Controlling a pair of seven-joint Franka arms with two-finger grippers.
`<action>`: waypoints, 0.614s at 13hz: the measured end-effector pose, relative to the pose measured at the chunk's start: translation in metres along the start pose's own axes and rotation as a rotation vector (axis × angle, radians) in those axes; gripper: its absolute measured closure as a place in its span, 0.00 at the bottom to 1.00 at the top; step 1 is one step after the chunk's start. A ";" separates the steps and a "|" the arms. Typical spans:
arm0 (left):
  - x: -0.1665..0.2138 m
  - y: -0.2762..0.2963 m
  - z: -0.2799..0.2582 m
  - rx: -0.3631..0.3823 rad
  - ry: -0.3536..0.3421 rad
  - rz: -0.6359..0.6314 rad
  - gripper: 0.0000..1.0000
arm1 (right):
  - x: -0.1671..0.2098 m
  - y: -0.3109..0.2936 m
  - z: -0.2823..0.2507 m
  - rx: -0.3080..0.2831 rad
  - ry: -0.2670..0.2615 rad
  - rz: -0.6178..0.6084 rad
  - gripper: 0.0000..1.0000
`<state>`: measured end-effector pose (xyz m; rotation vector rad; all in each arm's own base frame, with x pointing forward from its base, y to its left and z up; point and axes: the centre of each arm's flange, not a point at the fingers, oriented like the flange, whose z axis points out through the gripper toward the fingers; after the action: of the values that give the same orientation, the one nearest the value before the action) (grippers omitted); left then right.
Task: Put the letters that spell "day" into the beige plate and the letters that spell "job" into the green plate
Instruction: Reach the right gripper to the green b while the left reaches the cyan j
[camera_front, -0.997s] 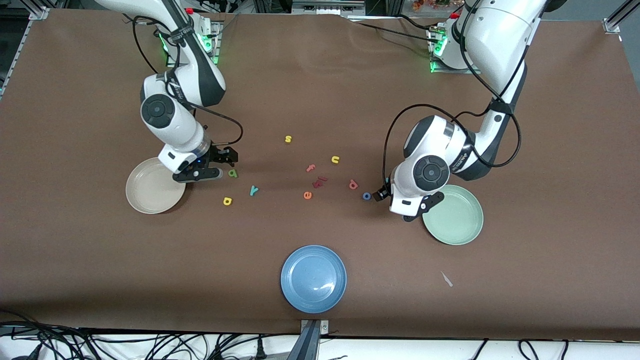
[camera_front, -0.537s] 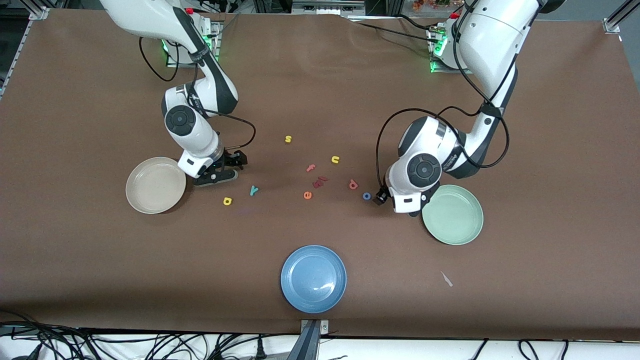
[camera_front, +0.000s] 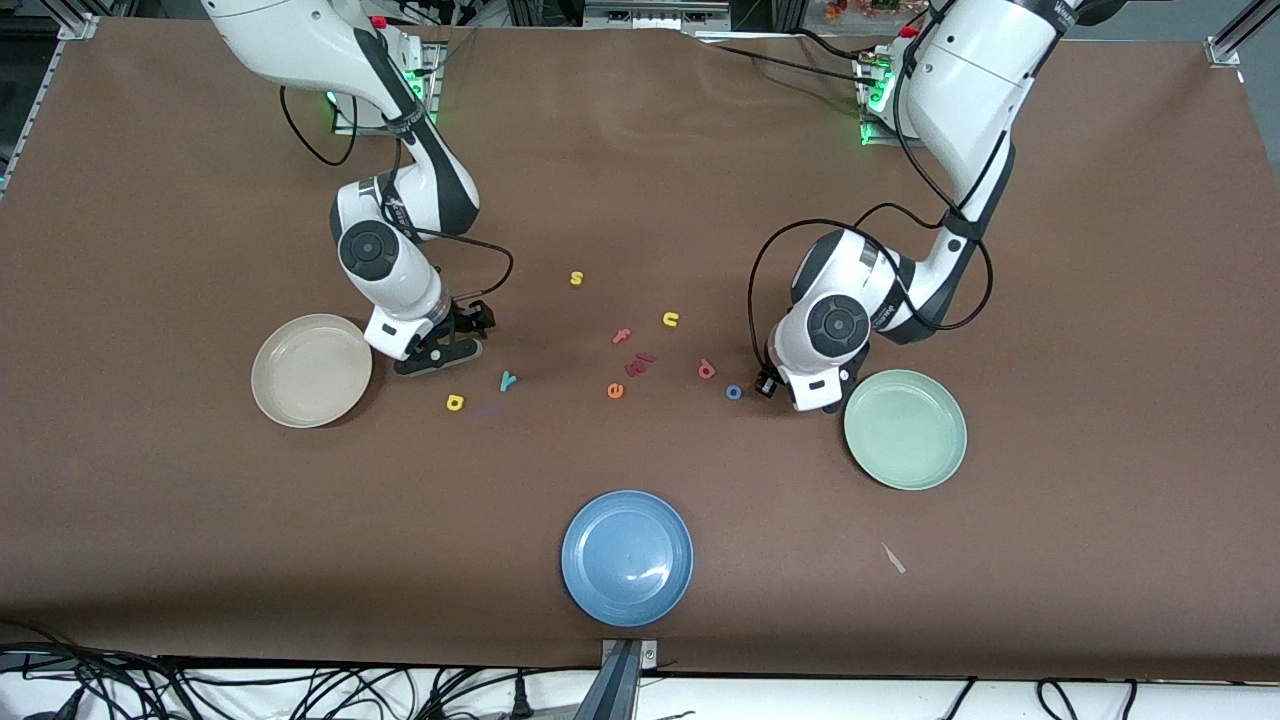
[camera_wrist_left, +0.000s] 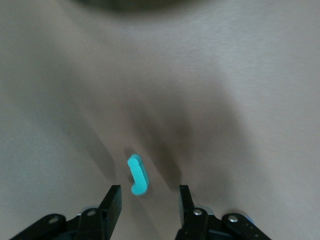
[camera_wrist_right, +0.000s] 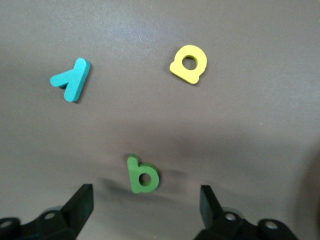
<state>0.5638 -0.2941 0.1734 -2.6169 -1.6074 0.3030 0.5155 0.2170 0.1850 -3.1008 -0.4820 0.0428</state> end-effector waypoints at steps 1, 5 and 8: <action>0.000 -0.002 0.003 -0.011 0.001 -0.005 0.47 | -0.001 0.000 0.003 -0.001 -0.005 -0.001 0.09; 0.001 -0.001 0.000 -0.017 0.002 -0.015 0.61 | -0.002 0.000 0.009 -0.002 -0.016 -0.002 0.20; 0.005 -0.001 -0.004 -0.023 0.003 -0.025 0.68 | 0.001 -0.001 0.006 -0.002 -0.008 -0.003 0.32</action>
<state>0.5657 -0.2887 0.1765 -2.6101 -1.6515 0.2810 0.5164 0.2180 0.1785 -3.1026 -0.4868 0.0544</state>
